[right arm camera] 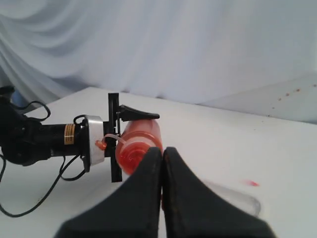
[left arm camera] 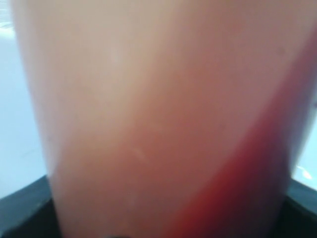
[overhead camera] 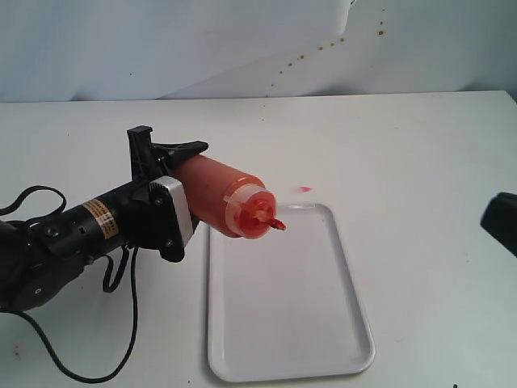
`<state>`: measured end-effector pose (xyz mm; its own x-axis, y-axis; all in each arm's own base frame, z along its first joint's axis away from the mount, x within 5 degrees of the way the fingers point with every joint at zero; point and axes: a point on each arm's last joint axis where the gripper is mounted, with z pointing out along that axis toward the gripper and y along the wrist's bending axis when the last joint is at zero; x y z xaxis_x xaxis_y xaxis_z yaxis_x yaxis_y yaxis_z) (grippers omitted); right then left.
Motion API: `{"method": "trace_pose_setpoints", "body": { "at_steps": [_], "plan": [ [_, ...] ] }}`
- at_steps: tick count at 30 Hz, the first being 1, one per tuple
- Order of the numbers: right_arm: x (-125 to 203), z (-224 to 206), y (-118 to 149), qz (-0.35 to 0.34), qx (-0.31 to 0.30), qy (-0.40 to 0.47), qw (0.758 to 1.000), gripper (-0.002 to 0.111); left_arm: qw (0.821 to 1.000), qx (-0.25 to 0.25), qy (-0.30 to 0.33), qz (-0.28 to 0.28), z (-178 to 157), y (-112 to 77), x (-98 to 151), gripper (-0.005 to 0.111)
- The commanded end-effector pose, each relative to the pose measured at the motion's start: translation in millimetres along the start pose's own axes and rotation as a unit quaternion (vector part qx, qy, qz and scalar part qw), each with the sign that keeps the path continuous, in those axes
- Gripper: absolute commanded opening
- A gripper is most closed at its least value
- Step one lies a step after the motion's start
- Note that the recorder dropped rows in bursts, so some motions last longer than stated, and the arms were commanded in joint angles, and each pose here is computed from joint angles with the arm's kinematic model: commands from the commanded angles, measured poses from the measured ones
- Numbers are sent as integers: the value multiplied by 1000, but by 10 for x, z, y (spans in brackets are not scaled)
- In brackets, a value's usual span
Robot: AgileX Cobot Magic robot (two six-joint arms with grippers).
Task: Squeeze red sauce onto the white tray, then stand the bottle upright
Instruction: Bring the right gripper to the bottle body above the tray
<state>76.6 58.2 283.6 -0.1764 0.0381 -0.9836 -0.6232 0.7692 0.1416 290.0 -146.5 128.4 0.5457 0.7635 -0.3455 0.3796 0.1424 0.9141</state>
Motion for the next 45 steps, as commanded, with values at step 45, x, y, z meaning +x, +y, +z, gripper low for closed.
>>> {"method": "trace_pose_setpoints", "body": {
  "at_steps": [45],
  "plan": [
    [-215, 2299, -220, -156, -242, 196, 937, 0, 992, -34, 41, 113, 13, 104, 14, 0]
  ]
}}
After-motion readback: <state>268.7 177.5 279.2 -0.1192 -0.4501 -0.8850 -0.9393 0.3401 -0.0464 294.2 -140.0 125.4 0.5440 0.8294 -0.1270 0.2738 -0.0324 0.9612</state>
